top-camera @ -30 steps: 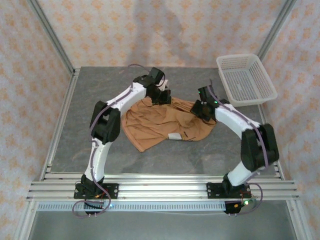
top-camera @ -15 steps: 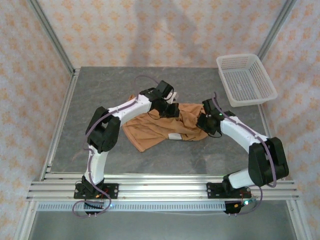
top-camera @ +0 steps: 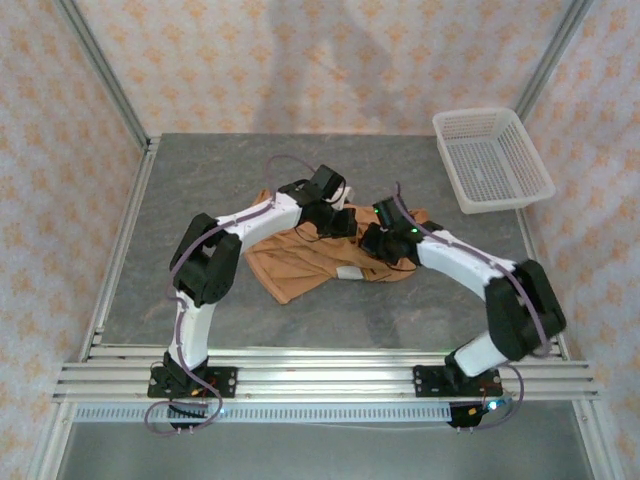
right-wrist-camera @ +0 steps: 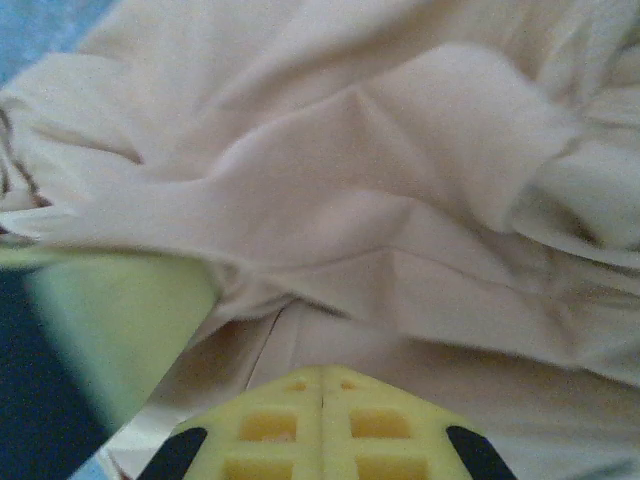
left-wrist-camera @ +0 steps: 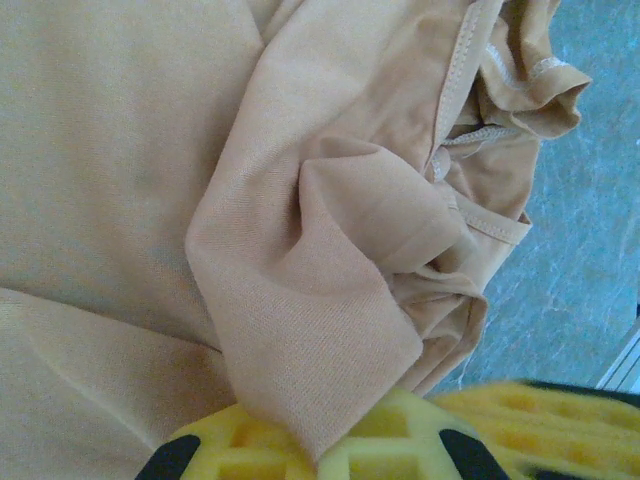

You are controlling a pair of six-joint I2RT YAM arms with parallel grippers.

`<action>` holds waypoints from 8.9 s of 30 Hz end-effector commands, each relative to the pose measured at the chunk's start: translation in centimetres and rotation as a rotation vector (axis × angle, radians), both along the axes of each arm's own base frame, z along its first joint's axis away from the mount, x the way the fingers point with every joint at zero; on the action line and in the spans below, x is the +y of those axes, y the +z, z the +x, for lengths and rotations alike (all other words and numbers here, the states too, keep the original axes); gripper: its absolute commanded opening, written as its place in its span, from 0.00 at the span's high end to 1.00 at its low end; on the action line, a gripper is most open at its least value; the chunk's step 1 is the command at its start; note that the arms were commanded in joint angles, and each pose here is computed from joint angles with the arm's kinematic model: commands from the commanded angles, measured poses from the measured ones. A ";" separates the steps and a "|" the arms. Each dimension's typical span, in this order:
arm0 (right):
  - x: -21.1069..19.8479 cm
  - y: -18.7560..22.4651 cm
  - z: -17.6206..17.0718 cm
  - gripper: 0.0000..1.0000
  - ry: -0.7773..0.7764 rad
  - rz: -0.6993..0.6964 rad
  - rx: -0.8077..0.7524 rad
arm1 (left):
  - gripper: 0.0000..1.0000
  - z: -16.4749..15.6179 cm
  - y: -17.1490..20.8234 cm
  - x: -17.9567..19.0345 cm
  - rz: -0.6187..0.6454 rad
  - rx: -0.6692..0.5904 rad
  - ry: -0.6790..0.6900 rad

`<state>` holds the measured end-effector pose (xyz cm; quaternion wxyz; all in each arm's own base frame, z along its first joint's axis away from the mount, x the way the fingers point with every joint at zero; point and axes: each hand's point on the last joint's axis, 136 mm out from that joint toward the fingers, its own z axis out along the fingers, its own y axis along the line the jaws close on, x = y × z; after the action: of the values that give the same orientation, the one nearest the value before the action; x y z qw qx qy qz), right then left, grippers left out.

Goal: Fold the inside-out t-shirt

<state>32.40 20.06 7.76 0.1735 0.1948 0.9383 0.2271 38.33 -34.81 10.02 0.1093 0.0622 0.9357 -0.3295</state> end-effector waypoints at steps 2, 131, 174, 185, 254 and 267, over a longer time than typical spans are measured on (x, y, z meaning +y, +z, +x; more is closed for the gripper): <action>-1.2 -1.4 4.3 1.00 -0.180 -0.072 -0.053 | 1.00 -0.5 2.8 0.9 -0.016 -0.053 0.017; 0.9 2.1 -1.1 0.48 0.095 -0.133 -0.118 | 1.00 -0.3 -1.8 2.3 0.038 -0.003 0.061; -16.2 1.8 -2.6 0.68 -0.259 -0.360 0.048 | 1.00 -2.6 -0.5 -7.9 -0.135 0.004 -0.011; -7.4 4.6 -4.2 1.00 -0.111 -0.128 -0.108 | 1.00 -2.2 0.4 -7.7 -0.109 -0.013 -0.020; -7.8 14.4 -2.1 1.00 -0.068 0.256 -0.334 | 1.00 4.2 -3.4 0.5 -0.021 0.048 0.131; -0.6 4.8 0.5 0.69 0.013 -0.010 -0.139 | 1.00 3.0 2.0 2.0 -0.100 -0.018 0.167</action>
<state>30.51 19.09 11.78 0.1928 0.1630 0.9306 0.2650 40.83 -32.77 8.00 0.1103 -0.0240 0.9342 -0.3384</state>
